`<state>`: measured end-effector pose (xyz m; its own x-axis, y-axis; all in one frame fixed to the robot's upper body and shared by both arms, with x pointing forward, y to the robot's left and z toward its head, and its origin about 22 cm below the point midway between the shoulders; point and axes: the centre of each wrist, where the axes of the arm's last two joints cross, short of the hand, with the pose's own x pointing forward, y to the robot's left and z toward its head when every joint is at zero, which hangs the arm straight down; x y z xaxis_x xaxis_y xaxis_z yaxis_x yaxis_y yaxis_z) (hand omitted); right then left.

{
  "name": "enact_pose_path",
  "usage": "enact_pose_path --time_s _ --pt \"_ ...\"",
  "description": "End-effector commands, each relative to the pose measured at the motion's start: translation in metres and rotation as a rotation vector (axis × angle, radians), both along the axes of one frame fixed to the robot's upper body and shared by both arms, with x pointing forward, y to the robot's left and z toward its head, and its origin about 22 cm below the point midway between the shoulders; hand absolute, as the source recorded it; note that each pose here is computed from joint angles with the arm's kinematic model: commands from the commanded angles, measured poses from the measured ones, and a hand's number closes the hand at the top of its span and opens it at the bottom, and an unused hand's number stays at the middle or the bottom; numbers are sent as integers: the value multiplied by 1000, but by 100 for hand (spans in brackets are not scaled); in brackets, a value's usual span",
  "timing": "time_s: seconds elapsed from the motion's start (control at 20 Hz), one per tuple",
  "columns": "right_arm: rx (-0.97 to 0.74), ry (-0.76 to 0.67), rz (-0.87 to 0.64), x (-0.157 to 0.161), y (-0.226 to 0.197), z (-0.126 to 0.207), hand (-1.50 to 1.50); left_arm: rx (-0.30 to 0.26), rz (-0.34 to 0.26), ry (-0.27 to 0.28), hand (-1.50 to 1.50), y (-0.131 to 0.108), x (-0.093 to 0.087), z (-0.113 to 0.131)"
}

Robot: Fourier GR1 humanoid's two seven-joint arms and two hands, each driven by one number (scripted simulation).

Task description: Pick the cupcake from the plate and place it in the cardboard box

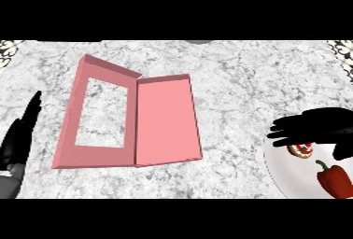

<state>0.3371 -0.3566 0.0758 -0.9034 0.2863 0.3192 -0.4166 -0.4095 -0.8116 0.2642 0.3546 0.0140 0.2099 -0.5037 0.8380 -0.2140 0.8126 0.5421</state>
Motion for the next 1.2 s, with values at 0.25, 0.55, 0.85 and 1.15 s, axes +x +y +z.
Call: enact_pose_path --time_s 0.25,0.55,0.85,1.15 --pt "-30 89 69 6 9 -28 -150 10 10 -19 0 8 1 5" --pt "113 -29 80 -1 14 -41 150 -3 5 -3 0 2 -6 -11" --pt "217 -107 39 12 32 -52 150 -2 -5 -6 0 -10 5 1" --pt "334 -203 -118 41 34 -28 150 7 -11 -14 0 0 0 3"
